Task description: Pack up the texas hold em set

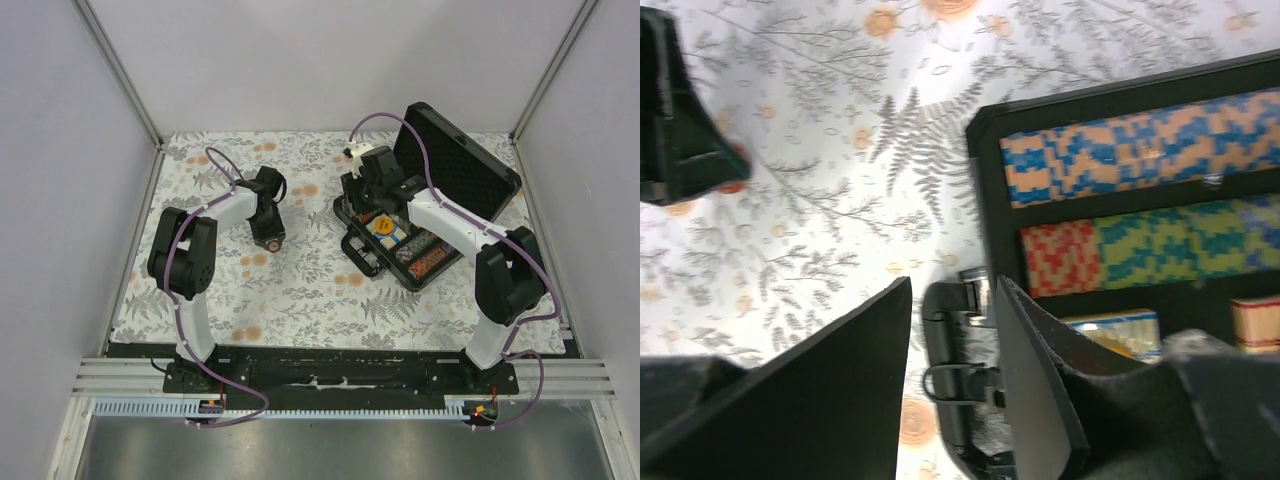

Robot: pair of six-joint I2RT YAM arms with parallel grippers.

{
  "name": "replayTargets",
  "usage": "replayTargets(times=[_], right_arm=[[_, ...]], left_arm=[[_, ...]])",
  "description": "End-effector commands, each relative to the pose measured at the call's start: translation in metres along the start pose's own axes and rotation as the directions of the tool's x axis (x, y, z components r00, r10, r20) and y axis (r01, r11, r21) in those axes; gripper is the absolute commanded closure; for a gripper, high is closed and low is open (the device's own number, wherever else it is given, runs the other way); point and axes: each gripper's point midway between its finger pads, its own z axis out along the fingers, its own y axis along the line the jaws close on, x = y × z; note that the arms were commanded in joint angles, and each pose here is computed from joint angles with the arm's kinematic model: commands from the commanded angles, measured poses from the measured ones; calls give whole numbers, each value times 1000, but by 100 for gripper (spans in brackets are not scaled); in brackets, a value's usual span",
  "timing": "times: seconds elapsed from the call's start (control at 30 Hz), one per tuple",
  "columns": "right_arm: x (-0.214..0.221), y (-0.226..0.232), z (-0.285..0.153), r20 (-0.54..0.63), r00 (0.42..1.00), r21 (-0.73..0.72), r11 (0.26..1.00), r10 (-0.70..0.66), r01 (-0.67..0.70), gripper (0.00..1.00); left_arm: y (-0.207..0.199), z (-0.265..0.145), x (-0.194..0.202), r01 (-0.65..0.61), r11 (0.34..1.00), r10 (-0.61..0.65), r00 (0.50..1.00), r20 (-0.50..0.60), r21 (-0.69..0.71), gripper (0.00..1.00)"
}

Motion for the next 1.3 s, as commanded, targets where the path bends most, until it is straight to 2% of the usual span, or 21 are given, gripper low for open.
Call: replayTargets(times=[0.0,0.13,0.27,0.3,0.47,0.87,1.13,1.27], right_arm=[[-14,40,-11,69,991,-209,973,116,-100,53],[-6,61,-8,54,984,-311,939,170,-145,51],[4,71,-3,32,985,-339,929,172,-151,50],[5,74,-3,28,985,-348,925,170,-150,50],[11,81,0,14,986,-355,923,164,-148,49],[19,90,12,-20,992,-339,932,128,-127,49],[21,88,15,-31,992,-325,937,123,-127,49],[20,87,15,-31,992,-319,940,119,-122,50]], left_arm=[[-17,-10,1,50,997,-50,999,-13,60,58],[-21,-19,-1,68,995,-67,998,-14,77,57],[-22,-23,-1,82,993,-81,997,-11,81,55],[-21,-23,-2,80,994,-80,997,-8,77,52],[-16,-17,-2,67,997,-67,998,-2,46,42],[-14,6,14,-48,998,46,998,-38,-35,36],[-12,17,20,-55,997,52,997,-64,-54,36],[-14,21,22,-57,997,53,996,-77,-48,46]])
